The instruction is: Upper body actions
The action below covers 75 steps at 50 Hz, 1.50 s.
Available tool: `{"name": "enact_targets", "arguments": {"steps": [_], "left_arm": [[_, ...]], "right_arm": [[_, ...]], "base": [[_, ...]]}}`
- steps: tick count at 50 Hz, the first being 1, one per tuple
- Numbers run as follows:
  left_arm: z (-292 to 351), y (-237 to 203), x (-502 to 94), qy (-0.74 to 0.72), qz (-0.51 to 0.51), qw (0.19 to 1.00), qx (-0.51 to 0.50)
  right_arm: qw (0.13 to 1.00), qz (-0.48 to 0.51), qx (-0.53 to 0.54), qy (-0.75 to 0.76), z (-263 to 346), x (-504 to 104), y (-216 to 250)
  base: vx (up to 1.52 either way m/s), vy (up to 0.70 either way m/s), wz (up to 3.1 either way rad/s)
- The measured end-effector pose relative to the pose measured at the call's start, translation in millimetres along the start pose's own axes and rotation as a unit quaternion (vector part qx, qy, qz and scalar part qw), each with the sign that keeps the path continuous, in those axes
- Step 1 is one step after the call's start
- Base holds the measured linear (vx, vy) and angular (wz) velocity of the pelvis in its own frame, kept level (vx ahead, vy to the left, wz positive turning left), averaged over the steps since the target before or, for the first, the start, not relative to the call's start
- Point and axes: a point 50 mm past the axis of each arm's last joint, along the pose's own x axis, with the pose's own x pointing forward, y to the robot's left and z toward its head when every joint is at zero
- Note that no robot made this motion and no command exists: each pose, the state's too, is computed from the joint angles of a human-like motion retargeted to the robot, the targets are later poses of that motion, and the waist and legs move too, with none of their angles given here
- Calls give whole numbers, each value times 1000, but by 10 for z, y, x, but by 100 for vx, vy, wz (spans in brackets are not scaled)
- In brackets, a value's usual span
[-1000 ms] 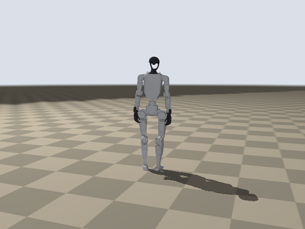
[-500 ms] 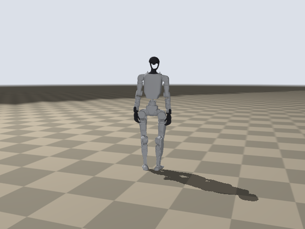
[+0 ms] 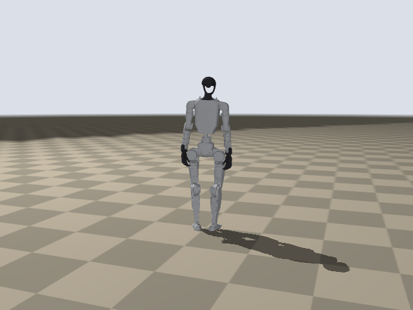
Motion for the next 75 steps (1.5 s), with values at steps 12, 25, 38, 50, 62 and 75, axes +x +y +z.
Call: {"name": "enact_targets", "arguments": {"steps": [12, 25, 38, 50, 62, 75], "left_arm": [[-3, 1, 0, 0, 0, 1000, -1], [30, 103, -53, 13, 6, 1000, 26], [1773, 1364, -1664, -297, 139, 941, -89], [2590, 1359, -5284, -708, 327, 619, -88], [1005, 165, -7639, -929, 356, 56, -84], [146, -79, -7939, -929, 330, -116, -120]], "right_arm": [[1000, -1, -3, 0, 4, 0, 1], [1000, -5, 11, 0, -4, -14, -38], [935, -140, 151, -290, 1272, -1177, -1836], [629, -274, 131, -716, 2048, -4839, -2792], [76, -543, 86, -832, 451, -7684, -1510], [-97, -462, 107, -875, -151, -7986, -991]], "base": [[0, 0, 0], [0, 0, 0], [-2, 2, 0], [2, -1, 0], [-1, -4, 6], [-5, 3, 4]]}}
